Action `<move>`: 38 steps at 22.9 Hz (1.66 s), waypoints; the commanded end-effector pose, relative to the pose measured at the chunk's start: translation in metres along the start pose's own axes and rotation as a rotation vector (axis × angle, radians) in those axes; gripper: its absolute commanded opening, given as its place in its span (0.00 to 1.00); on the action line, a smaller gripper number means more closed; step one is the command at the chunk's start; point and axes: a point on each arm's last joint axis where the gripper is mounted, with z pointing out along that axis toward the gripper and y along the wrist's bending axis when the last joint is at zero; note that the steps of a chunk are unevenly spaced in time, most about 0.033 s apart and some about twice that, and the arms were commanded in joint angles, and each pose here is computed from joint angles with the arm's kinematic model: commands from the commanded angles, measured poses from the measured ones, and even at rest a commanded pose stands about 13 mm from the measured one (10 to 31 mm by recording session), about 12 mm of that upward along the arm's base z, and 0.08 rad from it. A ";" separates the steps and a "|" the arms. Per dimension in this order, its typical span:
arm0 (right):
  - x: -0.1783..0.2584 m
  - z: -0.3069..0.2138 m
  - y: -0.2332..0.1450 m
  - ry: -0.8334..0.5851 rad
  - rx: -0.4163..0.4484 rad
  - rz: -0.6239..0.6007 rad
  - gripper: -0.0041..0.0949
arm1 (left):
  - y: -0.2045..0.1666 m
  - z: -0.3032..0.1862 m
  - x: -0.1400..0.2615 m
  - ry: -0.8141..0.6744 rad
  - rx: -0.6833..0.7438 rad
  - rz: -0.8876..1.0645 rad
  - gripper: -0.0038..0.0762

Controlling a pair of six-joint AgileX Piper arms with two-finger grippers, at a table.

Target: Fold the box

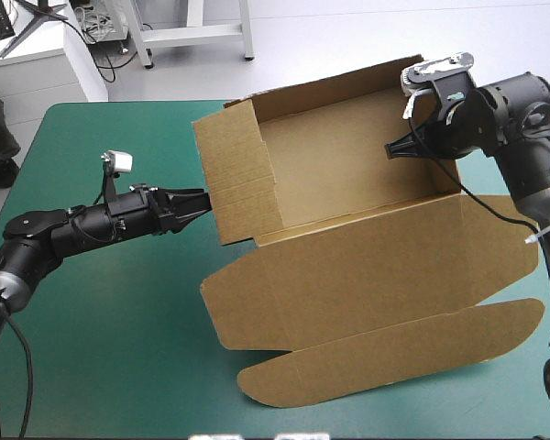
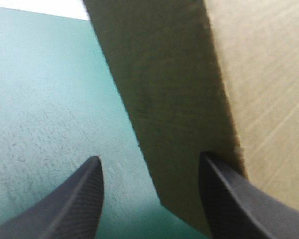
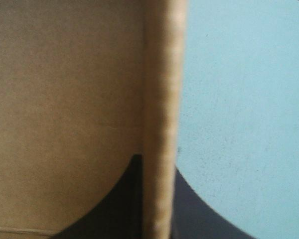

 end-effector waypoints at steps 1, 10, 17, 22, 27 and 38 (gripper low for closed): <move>-0.001 -0.026 -0.006 -0.062 0.017 0.008 0.02 | -0.031 -0.004 -0.016 -0.089 0.114 -0.004 0.56; -0.001 -0.026 -0.005 -0.062 0.013 0.009 0.02 | -0.059 0.010 -0.026 -0.119 0.201 -0.080 0.56; -0.001 -0.026 0.001 -0.062 -0.053 0.040 0.02 | -0.092 0.030 -0.055 -0.054 -0.113 -0.031 0.56; -0.004 -0.027 0.019 -0.084 -0.111 0.025 0.03 | -0.089 0.032 -0.057 -0.025 -0.281 -0.046 0.56; -0.009 -0.014 0.051 -0.077 -0.164 0.012 0.03 | -0.078 0.034 -0.051 0.034 -0.355 -0.060 0.54; -0.016 0.019 0.115 -0.068 -0.272 0.015 0.03 | -0.060 0.028 -0.057 0.165 -0.608 -0.007 0.36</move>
